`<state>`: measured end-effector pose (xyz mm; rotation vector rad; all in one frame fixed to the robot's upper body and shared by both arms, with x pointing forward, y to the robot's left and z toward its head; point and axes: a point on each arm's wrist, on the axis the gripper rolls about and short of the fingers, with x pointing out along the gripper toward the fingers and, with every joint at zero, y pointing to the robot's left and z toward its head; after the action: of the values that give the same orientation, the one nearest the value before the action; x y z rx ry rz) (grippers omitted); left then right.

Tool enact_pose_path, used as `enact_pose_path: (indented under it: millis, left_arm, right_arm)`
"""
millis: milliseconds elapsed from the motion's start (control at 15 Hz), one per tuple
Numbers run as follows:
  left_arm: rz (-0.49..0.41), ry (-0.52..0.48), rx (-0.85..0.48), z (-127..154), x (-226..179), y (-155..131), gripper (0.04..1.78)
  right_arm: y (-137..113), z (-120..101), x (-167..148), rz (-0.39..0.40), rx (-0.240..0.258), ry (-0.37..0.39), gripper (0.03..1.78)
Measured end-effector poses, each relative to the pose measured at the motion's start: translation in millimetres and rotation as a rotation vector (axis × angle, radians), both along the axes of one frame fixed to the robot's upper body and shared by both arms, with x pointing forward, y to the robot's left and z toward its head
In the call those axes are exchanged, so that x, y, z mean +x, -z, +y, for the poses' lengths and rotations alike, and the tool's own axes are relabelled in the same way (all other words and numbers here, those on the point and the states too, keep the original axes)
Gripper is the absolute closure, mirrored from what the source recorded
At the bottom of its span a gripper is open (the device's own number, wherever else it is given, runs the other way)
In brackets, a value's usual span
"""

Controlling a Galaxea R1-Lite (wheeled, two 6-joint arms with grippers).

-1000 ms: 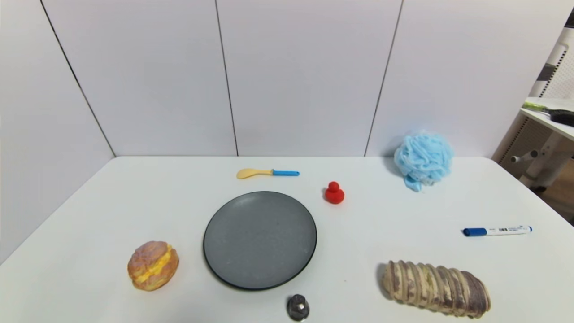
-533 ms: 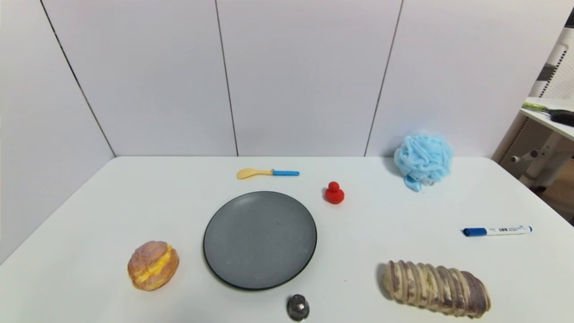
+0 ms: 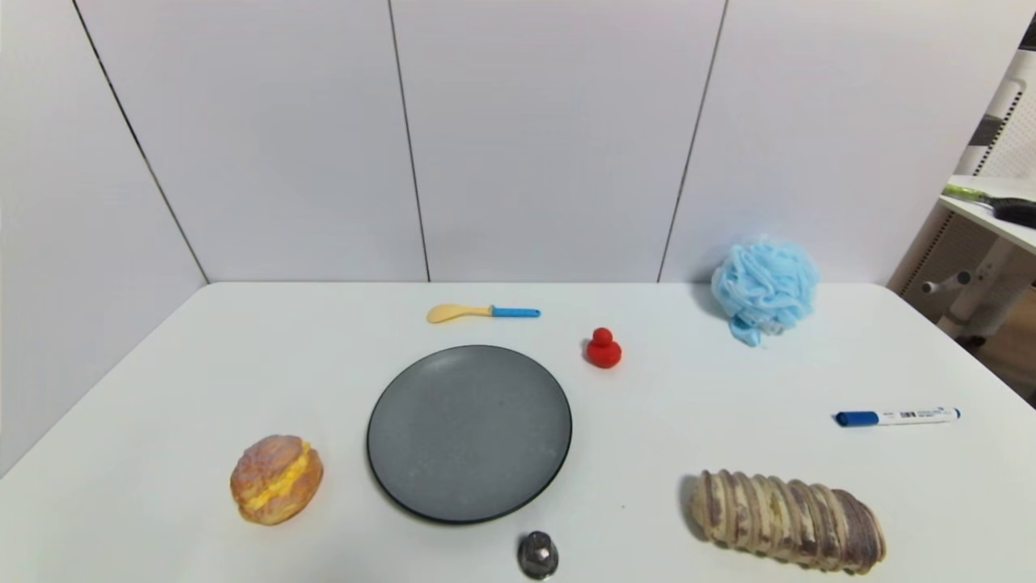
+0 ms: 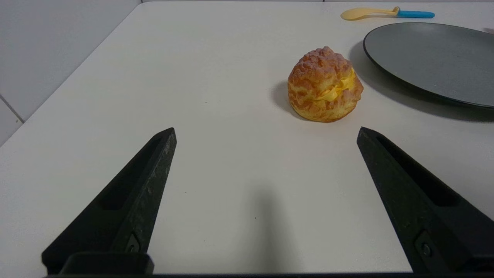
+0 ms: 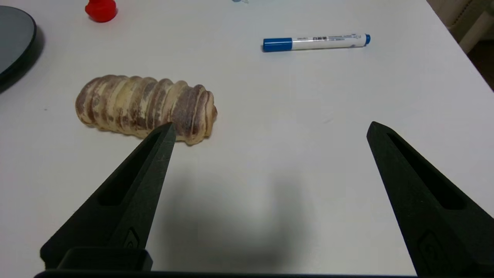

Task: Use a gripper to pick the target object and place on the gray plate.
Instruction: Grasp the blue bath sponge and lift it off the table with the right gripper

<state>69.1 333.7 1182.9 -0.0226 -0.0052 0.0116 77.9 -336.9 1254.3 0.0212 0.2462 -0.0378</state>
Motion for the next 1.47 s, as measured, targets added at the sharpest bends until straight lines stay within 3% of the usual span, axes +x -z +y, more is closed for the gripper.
enact_pose_path:
  millis: [333,733,1067,1467]
  left_arm:
    - [0.0,0.0,0.0,0,0,0,0.13]
    - [0.0,0.0,0.0,0,0,0,0.13]
    - [0.0,0.0,0.0,0,0,0,0.13]
    - [0.0,0.0,0.0,0,0,0,0.13]
  right_arm:
    - [-79,0,47,0.16,0.0,-0.006,0.1]
    - [-125,-1,142,0.326,-0.008,-0.014,0.1]
    - [-121,0,224,0.422,-0.034,-0.034,0.1]
    - [-89,3,313,0.383,-0.069,-0.052,0.1]
